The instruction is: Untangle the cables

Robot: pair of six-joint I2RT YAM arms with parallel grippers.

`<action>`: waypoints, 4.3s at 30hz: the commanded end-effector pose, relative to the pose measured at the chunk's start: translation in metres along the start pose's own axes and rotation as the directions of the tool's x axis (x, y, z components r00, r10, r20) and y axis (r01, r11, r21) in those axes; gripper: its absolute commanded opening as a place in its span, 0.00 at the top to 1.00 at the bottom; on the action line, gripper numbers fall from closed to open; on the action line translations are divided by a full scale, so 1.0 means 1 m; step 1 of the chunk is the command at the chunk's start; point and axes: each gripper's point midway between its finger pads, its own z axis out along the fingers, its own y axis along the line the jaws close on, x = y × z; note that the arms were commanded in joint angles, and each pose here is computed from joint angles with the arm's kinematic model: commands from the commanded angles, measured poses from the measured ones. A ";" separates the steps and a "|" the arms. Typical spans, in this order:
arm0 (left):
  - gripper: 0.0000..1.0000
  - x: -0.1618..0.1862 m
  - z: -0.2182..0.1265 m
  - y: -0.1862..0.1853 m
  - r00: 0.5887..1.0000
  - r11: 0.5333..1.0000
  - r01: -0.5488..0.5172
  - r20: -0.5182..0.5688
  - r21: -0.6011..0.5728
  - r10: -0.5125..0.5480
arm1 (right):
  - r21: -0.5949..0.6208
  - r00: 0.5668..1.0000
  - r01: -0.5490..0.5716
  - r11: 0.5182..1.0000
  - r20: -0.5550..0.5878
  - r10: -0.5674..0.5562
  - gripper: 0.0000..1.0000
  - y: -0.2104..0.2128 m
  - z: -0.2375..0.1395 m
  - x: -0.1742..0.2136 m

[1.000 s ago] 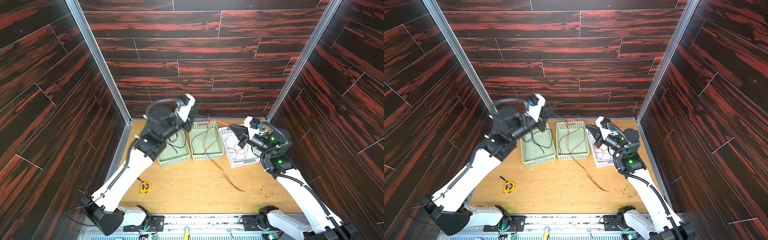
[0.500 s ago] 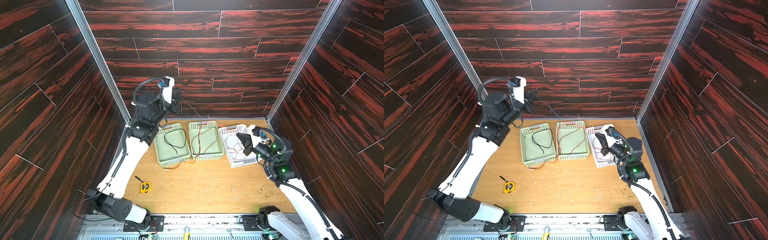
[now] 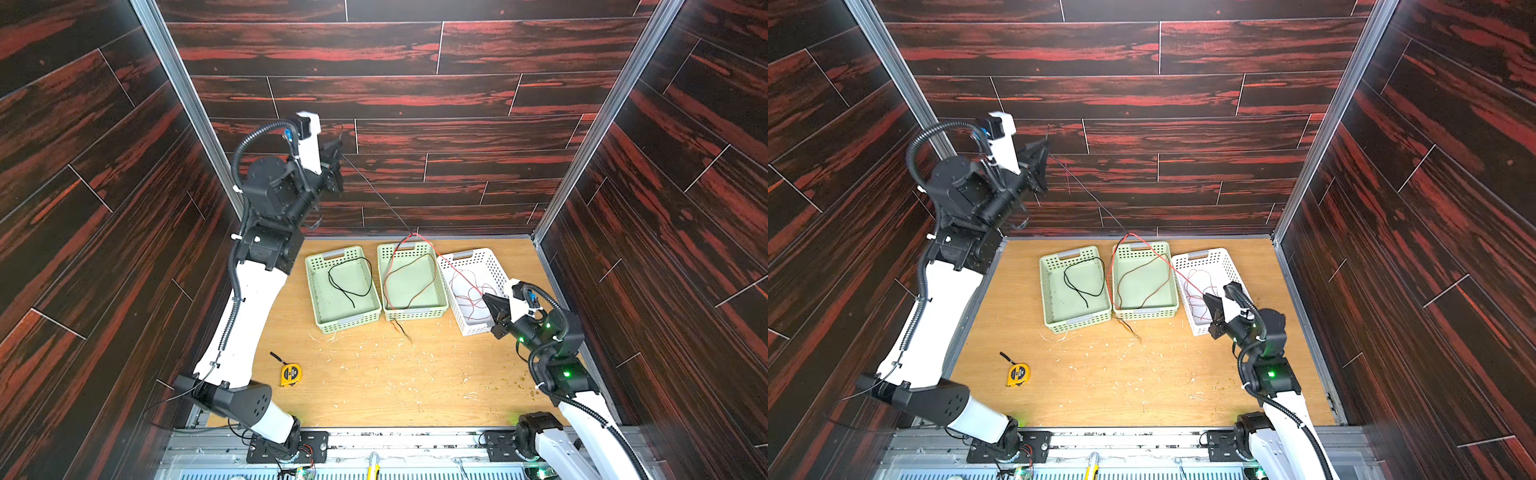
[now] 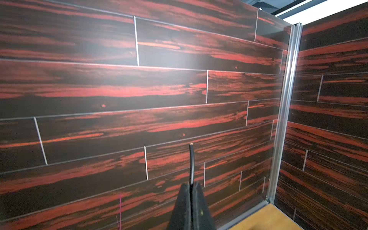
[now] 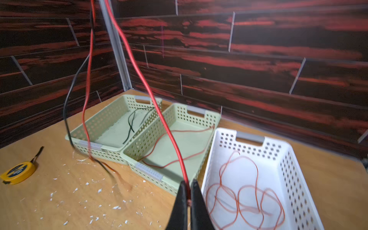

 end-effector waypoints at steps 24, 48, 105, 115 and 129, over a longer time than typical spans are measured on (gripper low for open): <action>1.00 -0.066 -0.003 0.038 0.989 0.998 0.058 0.134 -0.021 -0.055 | 0.138 0.953 -0.240 0.961 -0.155 0.261 1.00 -0.021 0.001 0.102; 1.00 -0.017 -0.011 -0.054 0.980 0.927 0.198 -0.079 0.318 -0.182 | -0.356 0.999 -0.005 0.934 -0.049 -0.014 0.48 0.060 0.029 0.041; 1.00 0.098 0.008 0.004 0.935 0.991 0.134 -0.330 -0.008 -0.129 | -0.362 0.994 0.087 0.928 -0.035 -0.107 1.00 0.109 0.138 -0.028; 0.57 0.192 -0.027 0.017 0.888 0.986 0.149 -0.428 -0.070 -0.165 | -0.305 0.984 0.107 0.946 -0.106 -0.146 1.00 0.097 0.128 -0.024; 0.01 0.209 -0.097 0.017 0.908 0.982 -0.187 -0.386 -0.018 0.166 | -0.333 0.973 0.175 0.926 -0.083 -0.214 1.00 0.088 0.120 -0.034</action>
